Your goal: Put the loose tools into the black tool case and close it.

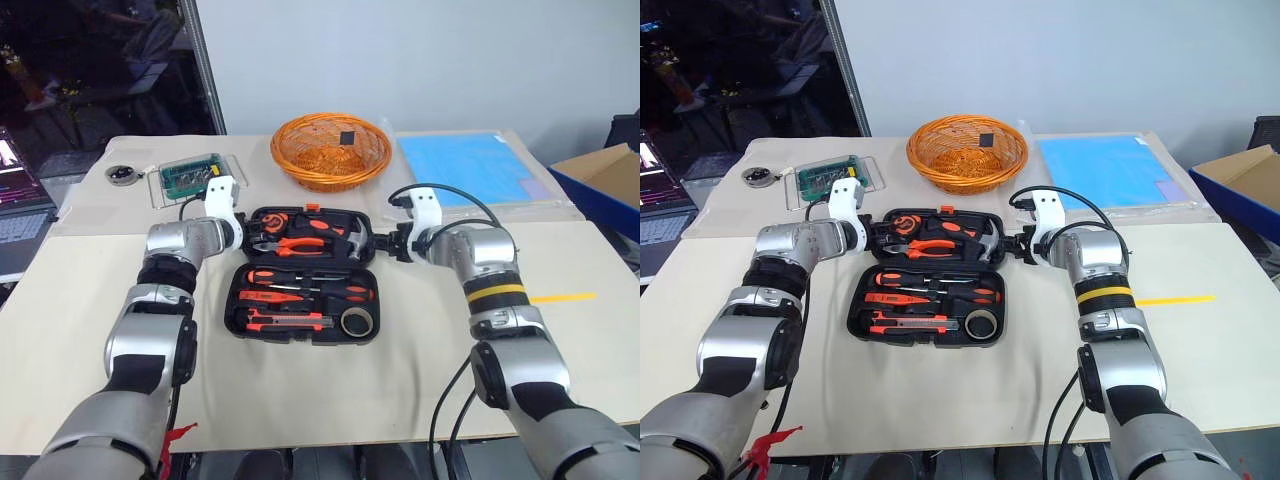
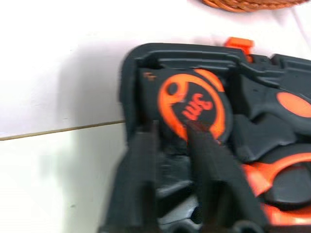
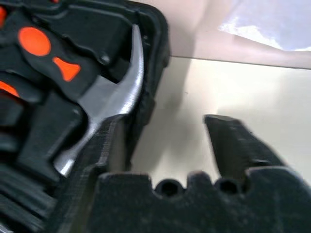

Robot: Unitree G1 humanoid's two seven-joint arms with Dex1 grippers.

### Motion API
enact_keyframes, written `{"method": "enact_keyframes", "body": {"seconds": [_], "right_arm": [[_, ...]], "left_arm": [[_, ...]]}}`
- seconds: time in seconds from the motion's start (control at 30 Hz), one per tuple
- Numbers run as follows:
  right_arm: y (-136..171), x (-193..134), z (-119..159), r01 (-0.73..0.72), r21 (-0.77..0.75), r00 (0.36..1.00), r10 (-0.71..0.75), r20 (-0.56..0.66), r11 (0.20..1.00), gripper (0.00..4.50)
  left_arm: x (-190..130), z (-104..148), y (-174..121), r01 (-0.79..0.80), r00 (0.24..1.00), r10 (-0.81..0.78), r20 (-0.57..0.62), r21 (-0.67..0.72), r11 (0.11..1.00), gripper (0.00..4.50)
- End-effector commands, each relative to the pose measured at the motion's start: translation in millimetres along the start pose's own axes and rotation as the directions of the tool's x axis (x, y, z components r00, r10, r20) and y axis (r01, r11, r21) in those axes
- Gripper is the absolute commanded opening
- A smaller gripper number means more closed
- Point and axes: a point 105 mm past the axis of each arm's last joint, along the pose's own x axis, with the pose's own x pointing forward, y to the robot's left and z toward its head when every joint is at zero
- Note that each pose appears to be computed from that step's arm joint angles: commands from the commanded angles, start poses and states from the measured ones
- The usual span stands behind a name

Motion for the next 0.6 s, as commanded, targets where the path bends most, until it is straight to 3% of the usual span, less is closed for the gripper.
{"method": "enact_keyframes", "body": {"seconds": [0.03, 0.13, 0.17, 0.23, 0.4, 0.57, 0.6], "right_arm": [[-3, -2, 12, 0.012, -0.035, 0.999, -0.011, 0.034, 0.999, 1.41], [-2, 0, 12, 0.005, -0.052, 0.999, -0.003, 0.037, 0.999, 0.4], [-1, 0, 12, 0.003, -0.054, 0.999, -0.001, 0.038, 0.999, 0.03], [0, 1, 11, 0.0, -0.062, 0.999, 0.002, 0.038, 0.998, 0.0], [-1, 2, 10, 0.0, -0.083, 0.999, 0.003, 0.035, 0.997, 0.0], [-2, 0, 10, 0.006, -0.079, 0.999, -0.003, 0.039, 0.997, 0.0], [-2, -1, 9, 0.006, -0.079, 0.999, -0.002, 0.039, 0.997, 0.0]], "left_arm": [[-16, 40, -4, 0.063, 0.988, -0.068, 0.137, 0.045, 0.997, 0.0], [-22, 47, -2, 0.057, 0.986, -0.076, 0.146, 0.129, 0.99, 0.0], [-22, 45, 0, 0.052, 0.988, -0.071, 0.136, 0.143, 0.988, 0.26], [-21, 41, 2, 0.045, 0.99, -0.065, 0.124, 0.16, 0.986, 0.65], [-12, 29, -5, 0.071, 0.995, -0.08, 0.058, 0.149, 0.986, 2.29], [-7, 14, 6, -0.003, 1.0, 0.005, -0.013, 0.147, 0.989, 2.29], [-6, 11, 10, -0.022, 0.999, 0.026, -0.021, 0.154, 0.988, 2.04]]}}
